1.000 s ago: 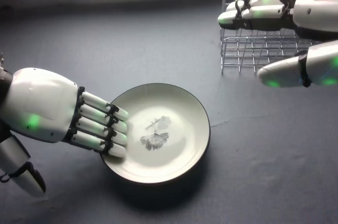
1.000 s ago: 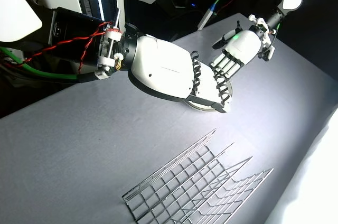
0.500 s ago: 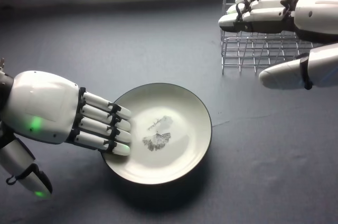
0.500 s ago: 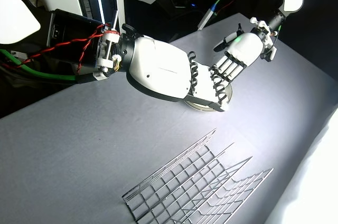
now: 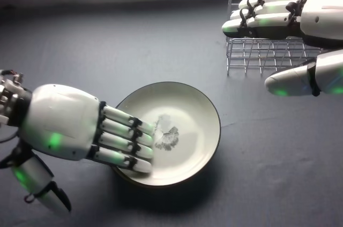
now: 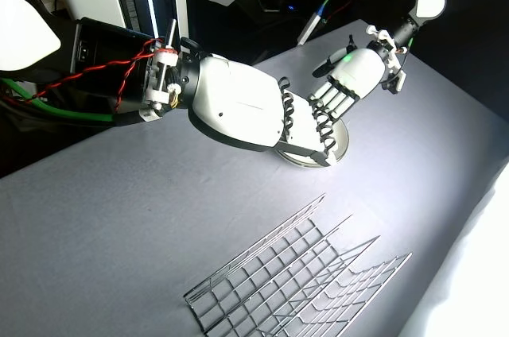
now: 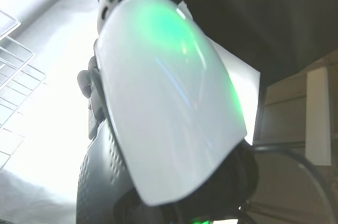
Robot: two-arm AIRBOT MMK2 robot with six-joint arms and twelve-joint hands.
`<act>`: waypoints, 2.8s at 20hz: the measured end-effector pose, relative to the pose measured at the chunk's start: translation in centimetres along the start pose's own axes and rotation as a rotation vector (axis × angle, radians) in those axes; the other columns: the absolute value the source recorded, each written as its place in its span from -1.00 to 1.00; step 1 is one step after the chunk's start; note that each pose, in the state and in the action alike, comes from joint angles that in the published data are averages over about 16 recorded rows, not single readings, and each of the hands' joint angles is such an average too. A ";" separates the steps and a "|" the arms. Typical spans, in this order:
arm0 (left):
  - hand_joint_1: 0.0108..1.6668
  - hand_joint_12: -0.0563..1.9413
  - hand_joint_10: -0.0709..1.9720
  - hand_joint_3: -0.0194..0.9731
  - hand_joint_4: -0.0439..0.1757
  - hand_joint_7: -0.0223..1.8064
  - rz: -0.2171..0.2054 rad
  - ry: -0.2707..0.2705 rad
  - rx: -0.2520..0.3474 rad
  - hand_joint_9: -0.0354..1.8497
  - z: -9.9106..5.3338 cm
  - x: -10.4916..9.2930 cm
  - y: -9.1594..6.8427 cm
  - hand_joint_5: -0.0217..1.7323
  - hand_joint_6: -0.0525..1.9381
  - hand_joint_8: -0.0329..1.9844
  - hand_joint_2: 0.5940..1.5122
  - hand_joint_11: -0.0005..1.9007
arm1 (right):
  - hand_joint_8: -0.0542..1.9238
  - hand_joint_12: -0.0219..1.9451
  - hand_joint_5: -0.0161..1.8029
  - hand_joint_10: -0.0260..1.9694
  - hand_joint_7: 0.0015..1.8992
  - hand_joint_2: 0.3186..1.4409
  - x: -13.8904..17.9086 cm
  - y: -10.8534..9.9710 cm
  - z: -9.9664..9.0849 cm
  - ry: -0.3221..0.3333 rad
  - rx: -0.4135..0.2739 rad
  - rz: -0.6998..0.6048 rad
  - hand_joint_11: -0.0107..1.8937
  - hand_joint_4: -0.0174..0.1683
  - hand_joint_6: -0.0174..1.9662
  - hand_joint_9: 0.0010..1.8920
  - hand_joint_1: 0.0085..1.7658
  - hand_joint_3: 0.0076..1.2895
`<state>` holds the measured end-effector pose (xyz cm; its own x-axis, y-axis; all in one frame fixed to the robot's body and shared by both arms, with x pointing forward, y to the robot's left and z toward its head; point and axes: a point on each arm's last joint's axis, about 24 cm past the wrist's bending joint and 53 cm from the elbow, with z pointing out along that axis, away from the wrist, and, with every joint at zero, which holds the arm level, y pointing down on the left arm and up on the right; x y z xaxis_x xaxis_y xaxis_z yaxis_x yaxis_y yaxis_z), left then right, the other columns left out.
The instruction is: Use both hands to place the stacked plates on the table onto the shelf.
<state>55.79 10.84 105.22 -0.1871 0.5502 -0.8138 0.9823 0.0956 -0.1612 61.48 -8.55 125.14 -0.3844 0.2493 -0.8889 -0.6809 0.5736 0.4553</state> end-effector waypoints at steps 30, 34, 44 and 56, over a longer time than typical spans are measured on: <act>-1.00 -0.96 -0.93 -0.89 -0.63 -0.97 -0.095 0.006 -0.060 -0.94 -3.0 -2.2 2.6 -0.97 -0.93 -0.97 0.13 -0.98 | -0.93 -0.58 -0.82 -0.96 -0.84 0.73 0.8 0.1 -0.4 0.018 -0.017 -0.007 -0.97 -0.78 -0.96 -0.87 -0.99 -0.99; -1.00 -0.96 -0.93 -0.89 -0.64 -0.97 -0.105 0.029 -0.055 -0.94 -2.9 -1.3 2.5 -0.98 -0.95 -0.97 0.14 -0.98 | -0.93 -0.56 -0.81 -0.96 -0.83 0.73 0.8 0.2 -0.4 0.018 -0.020 -0.008 -0.97 -0.78 -0.96 -0.86 -0.99 -0.99; -1.00 -0.96 -0.93 -0.90 -0.66 -0.99 -0.116 0.053 -0.039 -0.96 -1.7 0.0 2.0 -0.98 -0.97 -0.98 0.14 -0.98 | -0.93 -0.57 -0.82 -0.96 -0.85 0.73 1.0 0.2 -0.5 0.021 -0.025 -0.009 -0.97 -0.78 -0.96 -0.88 -0.99 -0.99; -1.00 -0.96 -0.94 -0.91 -0.67 -0.99 -0.127 -0.005 -0.004 -0.97 2.4 -1.9 1.2 -0.99 -0.97 -0.99 0.14 -0.98 | -0.93 -0.56 -0.82 -0.96 -0.83 0.73 2.2 1.0 -0.6 0.059 -0.069 -0.086 -0.97 -0.79 -0.96 -0.87 -0.99 -0.99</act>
<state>57.32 7.91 105.18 -0.3098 0.5293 -0.7898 0.9508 0.1672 -0.2609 59.61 -7.88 123.62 -0.3576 0.1541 -0.9211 -0.7535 0.5350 0.3821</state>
